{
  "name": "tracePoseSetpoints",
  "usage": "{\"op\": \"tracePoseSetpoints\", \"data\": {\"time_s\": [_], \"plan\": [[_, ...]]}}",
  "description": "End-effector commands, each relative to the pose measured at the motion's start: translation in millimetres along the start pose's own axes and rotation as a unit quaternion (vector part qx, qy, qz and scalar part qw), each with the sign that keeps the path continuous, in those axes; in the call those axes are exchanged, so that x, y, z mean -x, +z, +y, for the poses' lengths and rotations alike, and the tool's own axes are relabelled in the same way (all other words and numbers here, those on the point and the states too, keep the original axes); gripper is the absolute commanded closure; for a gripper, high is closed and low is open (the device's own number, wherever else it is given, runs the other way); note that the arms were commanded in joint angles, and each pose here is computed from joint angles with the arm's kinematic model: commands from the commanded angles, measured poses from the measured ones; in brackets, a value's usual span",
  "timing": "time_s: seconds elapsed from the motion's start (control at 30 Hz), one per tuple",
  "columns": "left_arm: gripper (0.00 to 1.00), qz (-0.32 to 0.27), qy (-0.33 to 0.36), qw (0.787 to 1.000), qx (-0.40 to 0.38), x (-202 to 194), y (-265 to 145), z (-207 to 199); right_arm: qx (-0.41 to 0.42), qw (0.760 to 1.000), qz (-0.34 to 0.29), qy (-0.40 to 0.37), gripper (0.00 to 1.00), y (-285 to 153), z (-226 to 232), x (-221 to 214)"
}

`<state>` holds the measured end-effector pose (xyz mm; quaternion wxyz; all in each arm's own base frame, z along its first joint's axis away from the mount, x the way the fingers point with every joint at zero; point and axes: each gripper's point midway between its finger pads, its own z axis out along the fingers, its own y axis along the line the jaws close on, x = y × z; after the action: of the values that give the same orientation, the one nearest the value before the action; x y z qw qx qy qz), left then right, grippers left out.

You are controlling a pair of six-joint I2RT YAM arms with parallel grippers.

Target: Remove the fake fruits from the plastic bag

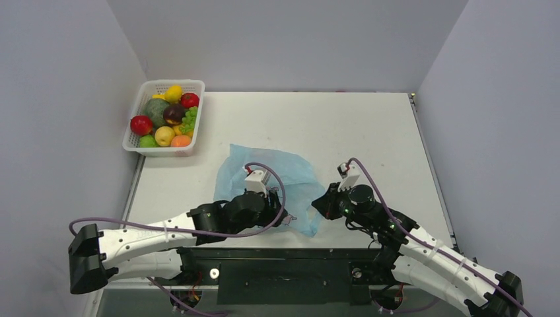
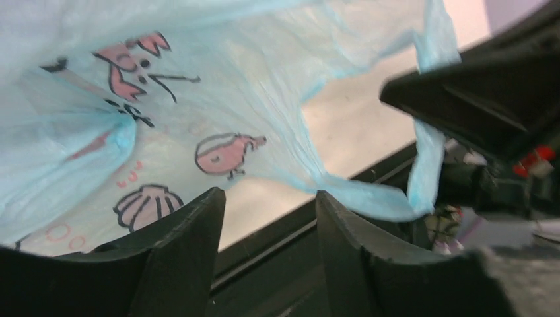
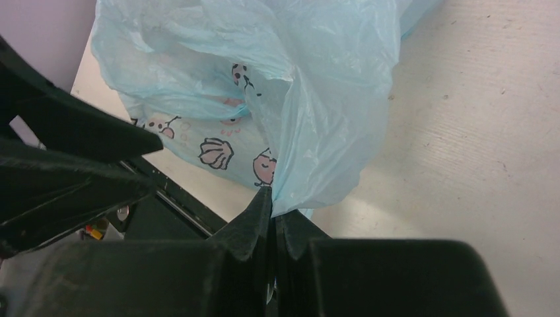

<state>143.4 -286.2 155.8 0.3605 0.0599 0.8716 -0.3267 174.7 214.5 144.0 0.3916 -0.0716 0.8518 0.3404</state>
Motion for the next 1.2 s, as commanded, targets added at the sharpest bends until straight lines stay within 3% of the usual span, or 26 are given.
{"op": "tracePoseSetpoints", "data": {"time_s": [0.0,0.17,0.27,0.63,0.87,0.97,1.17], "plan": [[0.53,-0.087,0.01,0.994,0.057,45,15,-5,0.034,0.999,-0.014,-0.003,1.0,-4,21,7],[0.63,-0.105,0.046,0.988,0.105,56,40,1,0.048,0.999,-0.02,-0.007,1.0,-10,36,9],[0.67,-0.109,0.033,0.986,0.121,66,53,15,0.057,0.998,-0.016,-0.011,1.0,-13,44,5],[0.67,-0.13,-0.014,0.975,0.179,101,100,79,0.081,0.997,-0.011,-0.003,1.0,-17,56,5],[0.56,-0.191,-0.073,0.956,0.212,142,118,112,0.083,0.996,-0.012,-0.002,1.0,-22,57,6],[0.46,-0.193,-0.11,0.95,0.218,144,130,122,0.085,0.996,-0.008,-0.003,1.0,-23,57,4],[0.38,-0.19,-0.138,0.951,0.2,143,141,126,0.096,0.995,0.034,-0.012,1.0,-21,56,-18]]}}
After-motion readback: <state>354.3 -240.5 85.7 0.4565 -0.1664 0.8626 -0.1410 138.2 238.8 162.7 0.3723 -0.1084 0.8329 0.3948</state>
